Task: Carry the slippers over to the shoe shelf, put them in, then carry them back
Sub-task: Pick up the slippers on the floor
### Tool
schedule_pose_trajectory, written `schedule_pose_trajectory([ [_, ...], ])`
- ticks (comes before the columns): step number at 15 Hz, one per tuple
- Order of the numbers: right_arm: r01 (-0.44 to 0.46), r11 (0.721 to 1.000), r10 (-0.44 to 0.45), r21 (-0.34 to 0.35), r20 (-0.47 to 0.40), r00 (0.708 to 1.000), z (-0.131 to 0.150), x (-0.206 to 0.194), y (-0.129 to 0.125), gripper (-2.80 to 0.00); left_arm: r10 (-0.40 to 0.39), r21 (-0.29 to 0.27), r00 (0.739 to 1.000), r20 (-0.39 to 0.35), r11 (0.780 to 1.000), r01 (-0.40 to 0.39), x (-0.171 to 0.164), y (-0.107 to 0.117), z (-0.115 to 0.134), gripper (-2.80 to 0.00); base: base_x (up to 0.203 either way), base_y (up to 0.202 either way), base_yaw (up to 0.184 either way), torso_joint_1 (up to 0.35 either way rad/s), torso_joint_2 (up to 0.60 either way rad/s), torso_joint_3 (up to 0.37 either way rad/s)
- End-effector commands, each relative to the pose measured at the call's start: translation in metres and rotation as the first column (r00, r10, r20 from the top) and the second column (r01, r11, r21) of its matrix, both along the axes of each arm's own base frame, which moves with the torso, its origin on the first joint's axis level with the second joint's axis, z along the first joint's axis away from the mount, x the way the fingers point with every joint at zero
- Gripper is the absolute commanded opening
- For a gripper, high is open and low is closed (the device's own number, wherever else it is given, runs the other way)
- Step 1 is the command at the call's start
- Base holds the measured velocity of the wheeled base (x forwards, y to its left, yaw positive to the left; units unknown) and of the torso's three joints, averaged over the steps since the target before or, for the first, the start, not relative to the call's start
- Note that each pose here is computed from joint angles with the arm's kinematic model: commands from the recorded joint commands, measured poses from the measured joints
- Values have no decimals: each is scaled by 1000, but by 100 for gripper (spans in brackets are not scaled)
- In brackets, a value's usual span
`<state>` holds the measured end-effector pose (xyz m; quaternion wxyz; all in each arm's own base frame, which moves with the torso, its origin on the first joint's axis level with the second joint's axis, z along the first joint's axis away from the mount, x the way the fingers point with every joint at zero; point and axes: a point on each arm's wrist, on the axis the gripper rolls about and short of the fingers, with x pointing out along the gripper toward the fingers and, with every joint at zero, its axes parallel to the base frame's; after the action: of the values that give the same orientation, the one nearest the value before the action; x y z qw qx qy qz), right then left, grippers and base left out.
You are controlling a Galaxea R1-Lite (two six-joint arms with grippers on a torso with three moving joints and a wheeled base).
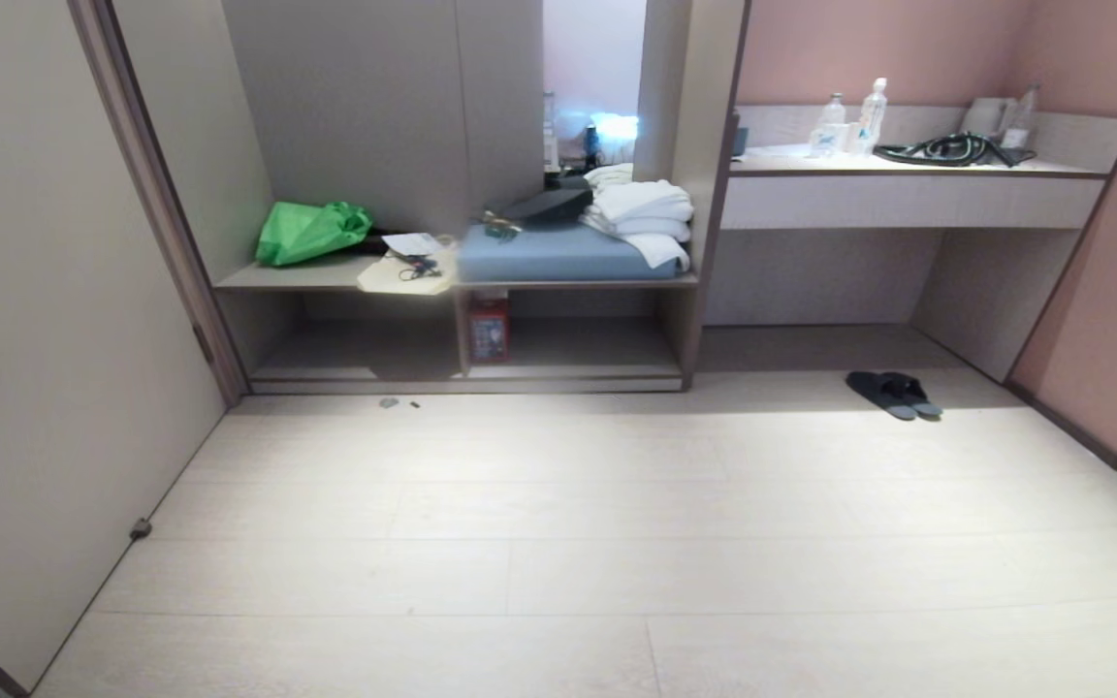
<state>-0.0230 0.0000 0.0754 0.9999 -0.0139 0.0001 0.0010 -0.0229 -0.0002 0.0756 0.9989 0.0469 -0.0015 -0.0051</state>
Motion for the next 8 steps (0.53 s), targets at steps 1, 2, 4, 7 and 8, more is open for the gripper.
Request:
schedule_pose_trajectory([
  [1,-1,1000,1,-1,-1,1000,0,0,0,-280,-2,1,1000,1,1000,2,0,0,0,-280,0,0,0,0,0,0],
  [2,-1,1000,1,-1,-1,1000,0,0,0,-280,-2,-2,1000,0,1000,2,0,0,0,-280,0,0,0,0,0,0],
  [4,-1,1000,1,-1,-1,1000,0,0,0,-280,-2,-12,1000,0,1000,2,0,0,0,-280,0,0,0,0,0,0],
  [7,0,1000,0,-1,-3,1000,0,0,0,-280,-2,-17,1000,-1,1000,2,0,0,0,-280,0,0,0,0,0,0],
  [8,0,1000,0,-1,-1,1000,0,0,0,-280,-2,-19,1000,-1,1000,2,0,0,0,-280,0,0,0,0,0,0],
])
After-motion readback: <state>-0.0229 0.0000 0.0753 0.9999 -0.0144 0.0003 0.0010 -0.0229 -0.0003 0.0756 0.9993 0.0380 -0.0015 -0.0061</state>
